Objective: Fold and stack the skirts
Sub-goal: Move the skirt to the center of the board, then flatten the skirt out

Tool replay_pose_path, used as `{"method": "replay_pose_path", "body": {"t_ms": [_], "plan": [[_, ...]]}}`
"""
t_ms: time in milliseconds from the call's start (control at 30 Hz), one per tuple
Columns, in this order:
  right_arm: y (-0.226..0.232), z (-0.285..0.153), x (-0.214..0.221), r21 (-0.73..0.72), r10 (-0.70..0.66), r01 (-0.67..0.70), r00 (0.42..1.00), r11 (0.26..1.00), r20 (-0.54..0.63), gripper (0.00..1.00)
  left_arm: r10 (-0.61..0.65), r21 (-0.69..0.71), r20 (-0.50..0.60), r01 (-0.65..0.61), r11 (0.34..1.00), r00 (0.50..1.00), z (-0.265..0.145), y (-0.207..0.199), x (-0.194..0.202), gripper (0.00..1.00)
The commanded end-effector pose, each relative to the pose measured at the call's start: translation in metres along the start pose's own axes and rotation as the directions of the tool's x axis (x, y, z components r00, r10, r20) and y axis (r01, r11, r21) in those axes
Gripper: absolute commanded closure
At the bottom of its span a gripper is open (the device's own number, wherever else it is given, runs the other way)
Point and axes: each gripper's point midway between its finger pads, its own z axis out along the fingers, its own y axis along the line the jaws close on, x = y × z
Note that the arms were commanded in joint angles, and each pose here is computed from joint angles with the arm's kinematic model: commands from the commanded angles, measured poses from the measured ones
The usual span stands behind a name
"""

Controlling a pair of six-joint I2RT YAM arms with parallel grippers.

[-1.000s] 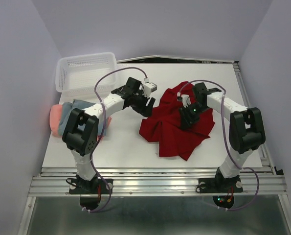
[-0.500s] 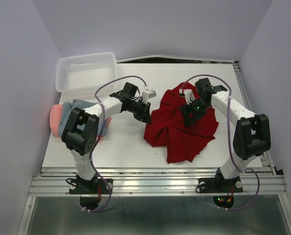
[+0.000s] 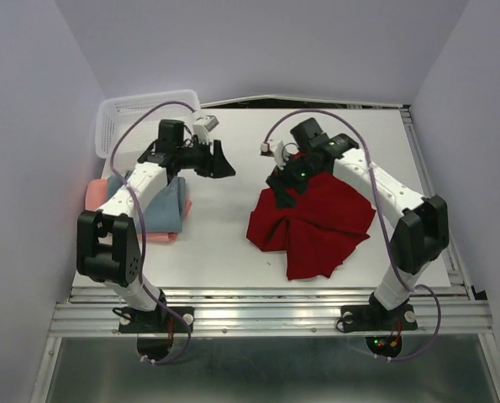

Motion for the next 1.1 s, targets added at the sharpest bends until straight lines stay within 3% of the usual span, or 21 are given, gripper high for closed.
{"method": "replay_pose_path", "body": {"t_ms": [0,200,367,433,467,533,567,600,633,667,733,900,1000,1067], "plan": [[0.021,0.039,-0.008,-0.038,-0.093,0.09,0.993,0.995,-0.073,0.11,0.034,-0.098,0.166,-0.018,0.995,0.985,-0.05,0.016,-0.055,0.38],[0.035,0.093,0.005,-0.091,-0.181,0.165,0.961,0.982,-0.209,0.12,0.08,-0.173,0.216,-0.043,0.984,0.973,-0.09,0.029,-0.068,0.36],[0.031,0.112,0.016,-0.106,-0.196,0.171,0.928,0.98,-0.316,0.17,0.147,-0.222,0.236,-0.094,0.97,0.961,-0.101,0.027,-0.069,0.36],[0.025,0.119,0.016,-0.105,-0.201,0.176,0.919,0.979,-0.338,0.26,0.154,-0.234,0.237,-0.097,0.967,0.959,-0.102,0.028,-0.069,0.36],[0.026,0.119,0.017,-0.114,-0.202,0.172,0.916,0.978,-0.346,0.5,0.16,-0.235,0.241,-0.102,0.967,0.957,-0.102,0.028,-0.07,0.36],[0.027,0.117,0.01,-0.128,-0.212,0.178,0.916,0.976,-0.34,0.71,0.168,-0.243,0.242,-0.108,0.964,0.956,-0.103,0.029,-0.07,0.36],[0.031,0.108,-0.001,-0.137,-0.217,0.181,0.92,0.974,-0.325,0.95,0.185,-0.259,0.241,-0.12,0.958,0.953,-0.105,0.03,-0.072,0.35],[0.032,0.1,-0.01,-0.133,-0.224,0.191,0.923,0.972,-0.313,0.99,0.201,-0.276,0.243,-0.131,0.952,0.949,-0.106,0.032,-0.074,0.32],[0.034,0.092,-0.02,-0.129,-0.242,0.213,0.926,0.969,-0.289,0.99,0.217,-0.294,0.244,-0.142,0.945,0.945,-0.108,0.034,-0.075,0.25],[0.038,0.07,-0.043,-0.101,-0.264,0.247,0.936,0.964,-0.232,0.99,0.239,-0.328,0.249,-0.151,0.933,0.939,-0.11,0.039,-0.077,0.09],[0.036,0.041,-0.067,-0.019,-0.292,0.293,0.942,0.956,-0.168,0.99,0.3,-0.366,0.23,-0.203,0.908,0.926,-0.112,0.046,-0.077,0.05],[0.033,-0.083,-0.129,0.342,-0.46,0.42,0.887,0.84,0.04,0.99,0.439,-0.431,0.187,-0.329,0.84,0.879,-0.115,0.058,-0.082,0.04],[0.032,-0.153,-0.134,0.536,-0.515,0.398,0.853,0.744,0.081,0.99,0.517,-0.458,0.159,-0.401,0.794,0.841,-0.116,0.061,-0.085,0.04],[0.021,-0.165,-0.109,0.598,-0.539,0.437,0.842,0.672,-0.01,0.99,0.582,-0.464,0.111,-0.475,0.747,0.806,-0.111,0.06,-0.084,0.07]]}}
